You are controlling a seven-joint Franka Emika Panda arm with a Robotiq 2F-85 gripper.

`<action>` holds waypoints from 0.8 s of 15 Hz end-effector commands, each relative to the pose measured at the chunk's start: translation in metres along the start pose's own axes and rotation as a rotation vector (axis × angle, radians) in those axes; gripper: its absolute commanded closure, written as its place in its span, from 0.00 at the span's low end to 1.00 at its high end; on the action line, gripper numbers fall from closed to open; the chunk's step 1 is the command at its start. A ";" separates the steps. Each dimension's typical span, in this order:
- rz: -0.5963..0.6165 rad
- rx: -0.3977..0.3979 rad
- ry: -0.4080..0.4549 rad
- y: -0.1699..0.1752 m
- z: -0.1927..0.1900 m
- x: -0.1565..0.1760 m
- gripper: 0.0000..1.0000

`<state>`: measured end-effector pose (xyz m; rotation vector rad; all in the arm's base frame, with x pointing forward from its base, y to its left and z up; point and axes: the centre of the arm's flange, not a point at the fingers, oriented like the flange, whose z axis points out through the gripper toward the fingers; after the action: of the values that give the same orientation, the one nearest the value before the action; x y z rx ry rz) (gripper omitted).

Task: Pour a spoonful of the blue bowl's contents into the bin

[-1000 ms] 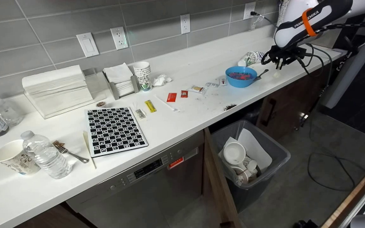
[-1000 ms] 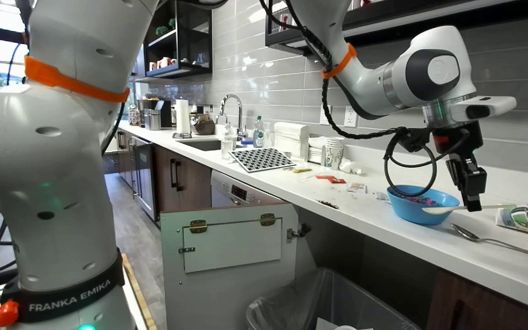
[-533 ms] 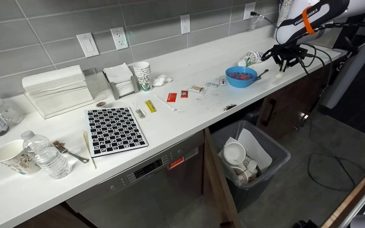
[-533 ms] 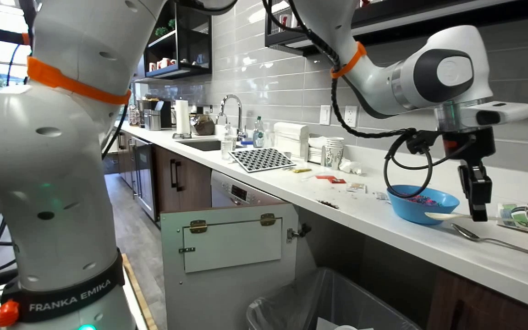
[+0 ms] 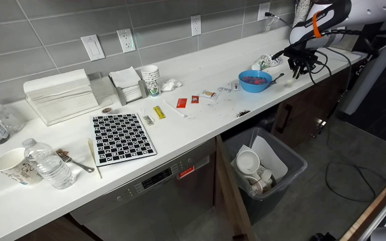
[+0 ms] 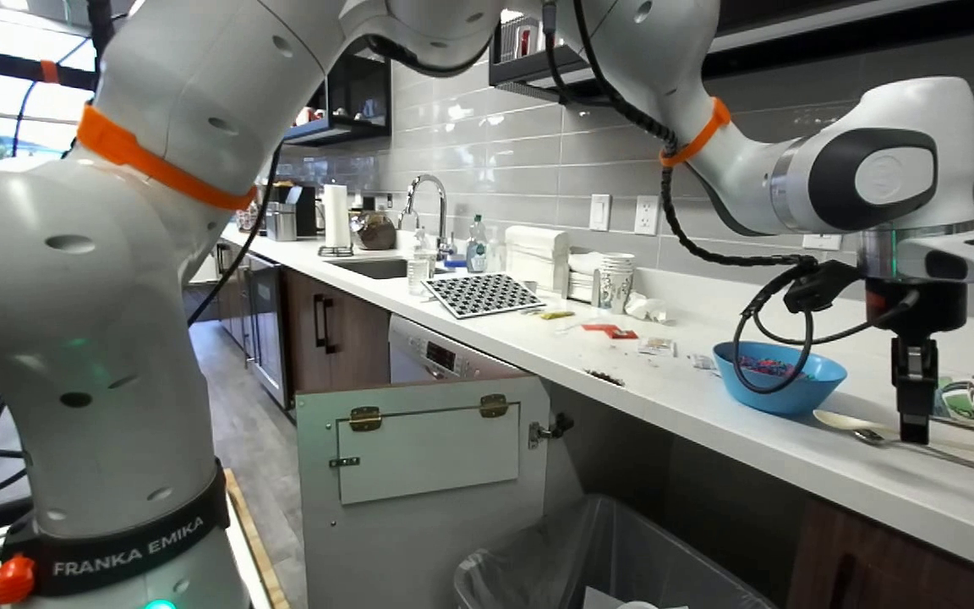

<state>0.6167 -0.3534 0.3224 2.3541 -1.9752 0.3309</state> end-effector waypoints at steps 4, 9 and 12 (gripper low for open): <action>0.059 -0.022 -0.024 -0.028 0.036 0.008 0.97; 0.080 -0.035 -0.036 -0.036 0.052 0.009 0.97; 0.093 -0.041 -0.030 -0.040 0.051 0.009 0.54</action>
<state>0.6505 -0.3588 0.2791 2.2836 -2.0381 0.2824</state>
